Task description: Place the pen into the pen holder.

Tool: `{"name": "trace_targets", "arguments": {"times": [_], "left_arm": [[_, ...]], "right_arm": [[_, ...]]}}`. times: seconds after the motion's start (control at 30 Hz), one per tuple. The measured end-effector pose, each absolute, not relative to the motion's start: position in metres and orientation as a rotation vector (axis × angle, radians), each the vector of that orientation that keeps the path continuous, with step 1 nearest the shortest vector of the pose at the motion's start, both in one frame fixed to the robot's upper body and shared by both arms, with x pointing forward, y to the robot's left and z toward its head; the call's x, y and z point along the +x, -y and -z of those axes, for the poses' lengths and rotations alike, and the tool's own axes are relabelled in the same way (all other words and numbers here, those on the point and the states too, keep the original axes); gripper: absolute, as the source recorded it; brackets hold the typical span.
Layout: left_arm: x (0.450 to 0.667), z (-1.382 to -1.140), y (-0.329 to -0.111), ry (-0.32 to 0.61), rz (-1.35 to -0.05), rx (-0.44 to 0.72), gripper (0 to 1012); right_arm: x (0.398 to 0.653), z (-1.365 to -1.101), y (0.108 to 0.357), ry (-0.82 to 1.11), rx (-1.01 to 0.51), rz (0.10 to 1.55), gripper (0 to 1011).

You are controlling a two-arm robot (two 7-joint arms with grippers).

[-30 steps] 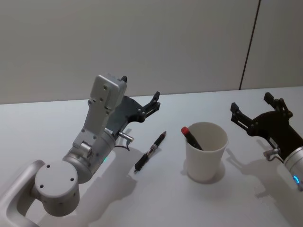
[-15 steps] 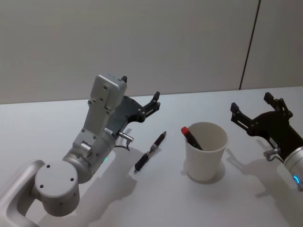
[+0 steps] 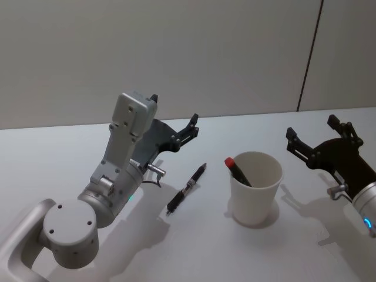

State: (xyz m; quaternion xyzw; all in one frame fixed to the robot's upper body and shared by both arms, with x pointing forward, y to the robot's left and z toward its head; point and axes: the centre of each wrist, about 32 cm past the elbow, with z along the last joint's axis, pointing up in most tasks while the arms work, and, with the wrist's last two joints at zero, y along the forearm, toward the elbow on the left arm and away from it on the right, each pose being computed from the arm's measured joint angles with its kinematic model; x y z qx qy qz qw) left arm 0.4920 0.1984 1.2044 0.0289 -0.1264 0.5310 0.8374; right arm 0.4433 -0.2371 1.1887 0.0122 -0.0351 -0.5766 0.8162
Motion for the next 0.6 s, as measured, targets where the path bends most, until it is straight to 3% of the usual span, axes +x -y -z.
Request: {"name": "trace_targets", "arguments": {"times": [0.6], "left_arm": [[0.4920, -1.2044, -0.1984, 0.268, -1.124, 0.061, 1001]], "right_arm": [[0.4433, -1.1887, 0.2371, 0.075, 0.026, 1.230, 1001]]}}
